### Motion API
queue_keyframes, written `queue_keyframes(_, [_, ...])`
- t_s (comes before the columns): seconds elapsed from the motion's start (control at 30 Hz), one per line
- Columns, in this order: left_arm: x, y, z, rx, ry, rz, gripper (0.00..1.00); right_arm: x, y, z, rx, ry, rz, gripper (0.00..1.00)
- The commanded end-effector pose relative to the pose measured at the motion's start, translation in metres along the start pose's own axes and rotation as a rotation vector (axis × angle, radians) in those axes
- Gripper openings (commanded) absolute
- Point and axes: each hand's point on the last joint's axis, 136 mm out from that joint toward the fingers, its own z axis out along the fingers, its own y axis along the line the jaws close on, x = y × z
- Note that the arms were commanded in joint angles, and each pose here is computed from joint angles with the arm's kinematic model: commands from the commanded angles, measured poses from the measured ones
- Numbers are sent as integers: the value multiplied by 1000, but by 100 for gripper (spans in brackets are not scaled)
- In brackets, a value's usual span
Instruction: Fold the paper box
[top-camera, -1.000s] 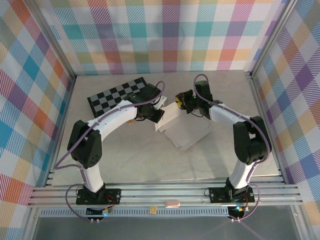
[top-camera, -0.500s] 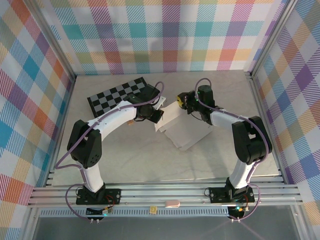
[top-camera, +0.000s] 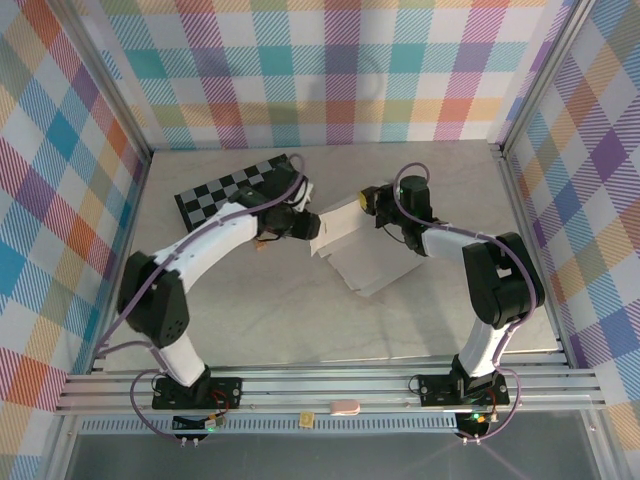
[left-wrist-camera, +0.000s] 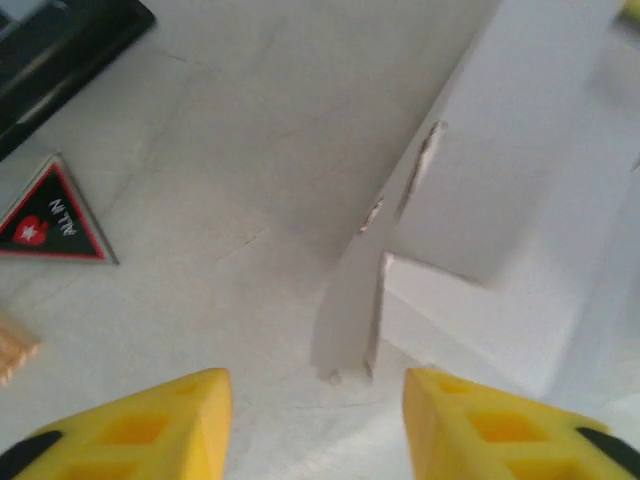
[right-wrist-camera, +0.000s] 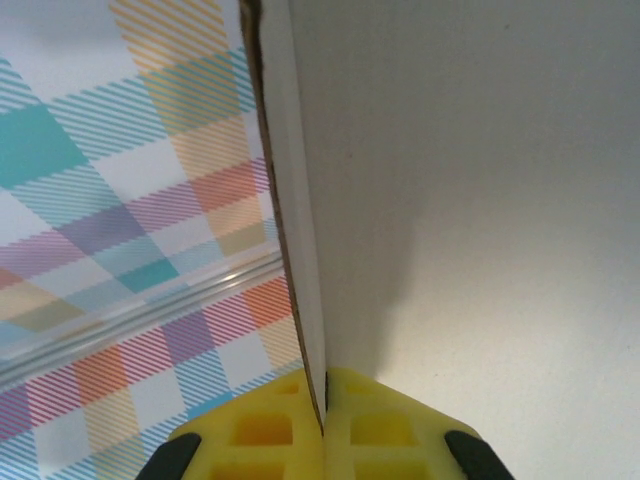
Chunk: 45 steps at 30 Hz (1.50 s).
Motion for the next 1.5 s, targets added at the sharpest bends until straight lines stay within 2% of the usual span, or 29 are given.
queue_keyframes(0.0, [-26, -11, -51, 91, -132, -303, 53, -9, 11, 2, -15, -44, 47, 0])
queue_keyframes(0.1, [-45, -22, -57, 177, -146, -493, 51, -5, 13, 4, -1, -42, 41, 0])
queue_keyframes(0.27, [-59, -29, -36, 184, -65, -660, 49, -3, 6, 7, 28, -51, 47, 0])
queue_keyframes(0.47, [-80, -39, -16, 233, -69, -771, 49, -1, 1, 7, 39, -52, 51, 0])
queue_keyframes(0.57, [-78, -41, -7, 234, -56, -821, 48, -1, 1, 6, 42, -56, 48, 0])
queue_keyframes(0.73, [-82, -29, -17, 197, -118, -874, 47, -2, -1, 4, 51, -62, 49, 0])
queue_keyframes(1.0, [-48, -32, -20, 235, -73, -1071, 49, -2, -2, 4, 60, -63, 52, 0])
queue_keyframes(1.27, [-51, -27, 10, 286, -74, -1155, 49, -1, 0, 1, 56, -62, 54, 0])
queue_keyframes(1.47, [-58, -19, 22, 274, -89, -1158, 48, 1, 1, -1, 54, -56, 53, 0])
